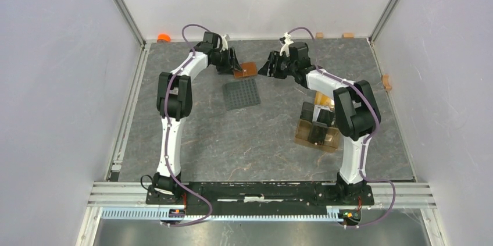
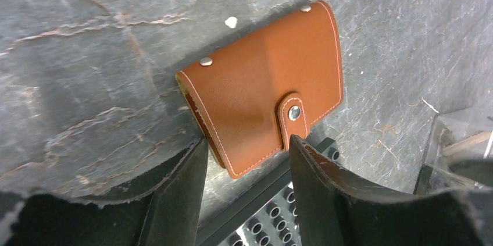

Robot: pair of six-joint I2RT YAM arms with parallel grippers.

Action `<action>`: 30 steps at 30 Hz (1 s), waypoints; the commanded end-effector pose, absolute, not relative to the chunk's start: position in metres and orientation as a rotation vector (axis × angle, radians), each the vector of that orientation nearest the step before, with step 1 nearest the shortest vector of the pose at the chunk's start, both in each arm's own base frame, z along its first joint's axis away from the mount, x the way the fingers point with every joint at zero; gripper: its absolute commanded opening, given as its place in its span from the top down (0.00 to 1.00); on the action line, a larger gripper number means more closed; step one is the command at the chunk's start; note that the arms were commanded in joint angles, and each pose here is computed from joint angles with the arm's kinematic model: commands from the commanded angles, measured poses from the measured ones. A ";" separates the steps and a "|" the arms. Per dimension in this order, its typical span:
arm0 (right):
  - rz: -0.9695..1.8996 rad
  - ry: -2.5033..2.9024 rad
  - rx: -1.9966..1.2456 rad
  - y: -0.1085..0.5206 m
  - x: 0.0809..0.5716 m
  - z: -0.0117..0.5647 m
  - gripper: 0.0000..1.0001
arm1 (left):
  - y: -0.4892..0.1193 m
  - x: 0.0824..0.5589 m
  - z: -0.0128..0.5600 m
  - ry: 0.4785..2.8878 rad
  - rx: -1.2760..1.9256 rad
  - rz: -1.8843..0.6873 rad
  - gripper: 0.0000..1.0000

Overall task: Put the credit cards into the card holder
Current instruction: Pick up the card holder from the center of the board.

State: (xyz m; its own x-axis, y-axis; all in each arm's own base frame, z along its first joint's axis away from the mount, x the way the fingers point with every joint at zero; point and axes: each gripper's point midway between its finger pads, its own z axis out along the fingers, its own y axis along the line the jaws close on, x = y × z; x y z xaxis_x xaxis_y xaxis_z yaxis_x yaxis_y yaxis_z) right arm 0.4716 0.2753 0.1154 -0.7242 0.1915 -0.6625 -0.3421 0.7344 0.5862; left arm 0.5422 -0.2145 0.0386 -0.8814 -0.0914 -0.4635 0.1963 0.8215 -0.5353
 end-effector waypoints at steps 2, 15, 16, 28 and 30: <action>1.022 2.155 -0.103 0.269 0.508 0.121 0.43 | -0.216 0.548 0.047 2.488 0.052 -0.761 0.41; 1.150 2.179 -0.046 0.283 0.558 0.081 0.49 | -0.220 0.554 0.035 2.491 -0.074 -0.792 0.63; 1.153 2.184 -0.037 0.283 0.559 0.076 0.49 | -0.220 0.553 0.034 2.494 -0.075 -0.793 0.65; 1.234 2.177 -0.038 0.308 0.574 0.054 0.53 | -0.224 0.548 0.014 2.533 -0.084 -0.835 0.81; 1.273 2.168 -0.035 0.313 0.572 0.051 0.56 | -0.226 0.547 0.012 2.538 -0.087 -0.846 0.84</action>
